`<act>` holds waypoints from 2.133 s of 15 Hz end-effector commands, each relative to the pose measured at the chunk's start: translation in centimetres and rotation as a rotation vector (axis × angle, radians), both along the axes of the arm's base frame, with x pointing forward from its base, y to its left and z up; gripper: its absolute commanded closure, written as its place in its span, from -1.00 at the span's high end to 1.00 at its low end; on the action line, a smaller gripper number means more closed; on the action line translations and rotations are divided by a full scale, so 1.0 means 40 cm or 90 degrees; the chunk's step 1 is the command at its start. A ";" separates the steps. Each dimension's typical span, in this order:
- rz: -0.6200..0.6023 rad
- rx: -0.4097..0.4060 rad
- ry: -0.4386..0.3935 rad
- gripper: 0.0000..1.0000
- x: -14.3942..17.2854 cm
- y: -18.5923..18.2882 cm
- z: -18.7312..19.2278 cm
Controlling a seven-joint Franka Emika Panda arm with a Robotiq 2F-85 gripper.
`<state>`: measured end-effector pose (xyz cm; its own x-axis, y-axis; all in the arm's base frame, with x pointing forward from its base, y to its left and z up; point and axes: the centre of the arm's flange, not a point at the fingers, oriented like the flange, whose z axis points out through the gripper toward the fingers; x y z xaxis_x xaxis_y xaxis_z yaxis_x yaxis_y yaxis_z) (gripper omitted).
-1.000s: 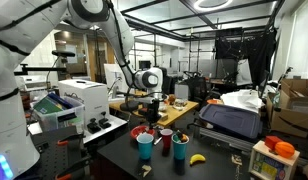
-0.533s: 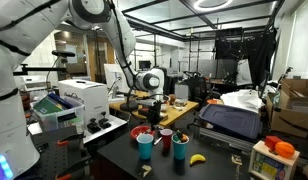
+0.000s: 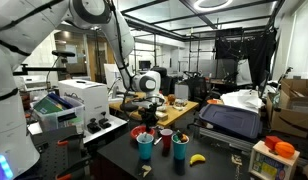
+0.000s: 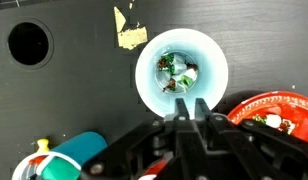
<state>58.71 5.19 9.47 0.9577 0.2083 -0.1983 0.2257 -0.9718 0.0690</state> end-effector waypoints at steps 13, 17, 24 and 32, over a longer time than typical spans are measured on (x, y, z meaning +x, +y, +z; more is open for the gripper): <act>0.098 0.091 -0.058 1.00 0.127 0.267 -0.077; 0.074 0.142 -0.064 1.00 0.200 0.302 -0.182; 0.037 0.181 -0.072 1.00 0.261 0.304 -0.294; 0.034 0.225 -0.067 1.00 0.239 0.345 -0.285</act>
<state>68.00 18.26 -2.52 0.9610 0.2765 -0.0105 0.2689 -0.9421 -0.2002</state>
